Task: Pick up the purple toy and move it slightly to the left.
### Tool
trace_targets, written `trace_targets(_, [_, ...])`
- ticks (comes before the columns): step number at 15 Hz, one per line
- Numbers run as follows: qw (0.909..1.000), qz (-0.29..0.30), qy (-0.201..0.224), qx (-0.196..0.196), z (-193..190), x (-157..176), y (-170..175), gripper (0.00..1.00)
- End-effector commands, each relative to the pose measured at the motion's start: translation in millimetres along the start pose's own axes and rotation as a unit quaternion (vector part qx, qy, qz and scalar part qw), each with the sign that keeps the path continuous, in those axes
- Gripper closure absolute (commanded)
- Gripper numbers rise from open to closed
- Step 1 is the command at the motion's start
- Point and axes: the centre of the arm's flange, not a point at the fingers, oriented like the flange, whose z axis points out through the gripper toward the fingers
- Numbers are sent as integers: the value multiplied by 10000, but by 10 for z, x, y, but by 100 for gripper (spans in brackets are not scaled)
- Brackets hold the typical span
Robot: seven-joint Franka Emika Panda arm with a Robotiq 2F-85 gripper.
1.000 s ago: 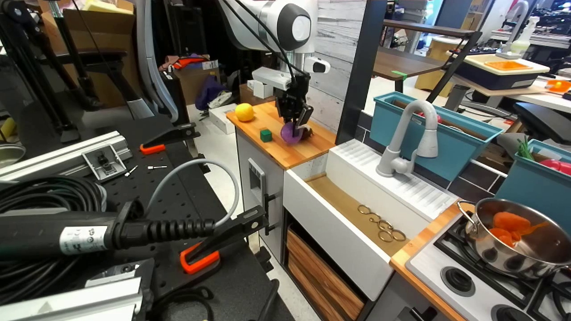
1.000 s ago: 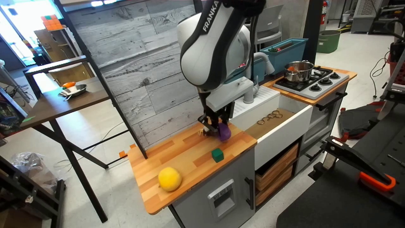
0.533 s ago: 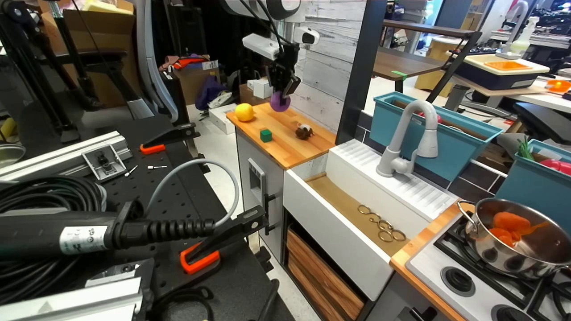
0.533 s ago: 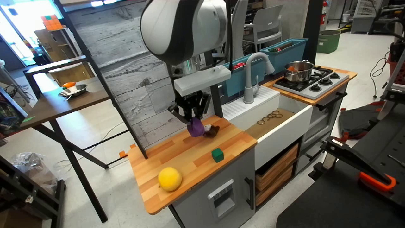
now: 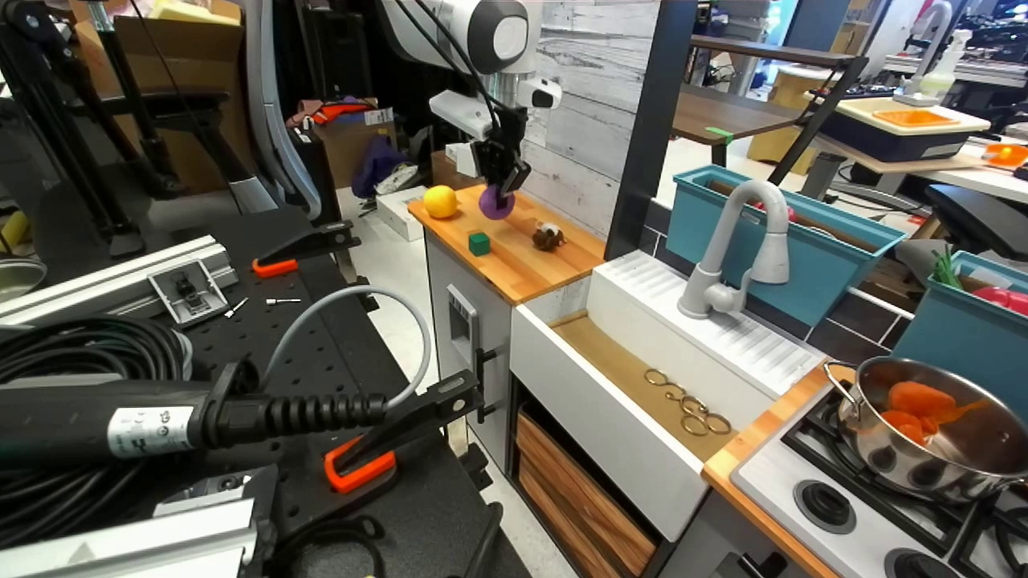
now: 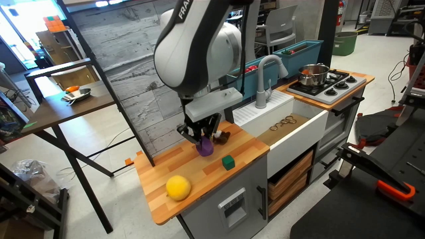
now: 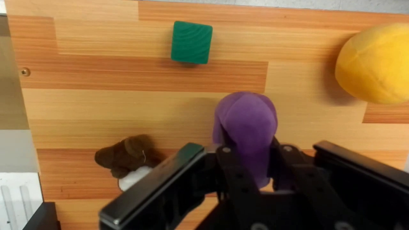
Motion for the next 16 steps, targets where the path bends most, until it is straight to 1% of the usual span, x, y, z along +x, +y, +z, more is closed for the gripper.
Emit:
trace_targets(1, [9997,-11,232,28,317,121,1,94])
trace_targets(4, [9996,-34,278,-14,483,165,18,94])
trace_targets(5, [9996,-52,269,-21,517,174,18,65])
trace_targets(6, [9996,-91,272,-16,512,187,2,52])
trace_targets(10, [9990,-395,207,45,347,143,-33,23])
trace_targets(12, [9976,-672,138,59,169,46,-38,8])
trace_targets(13, [9959,-901,47,50,59,0,-46,0])
trace_targets(16, [9903,-1374,-218,40,-342,-120,-63,0])
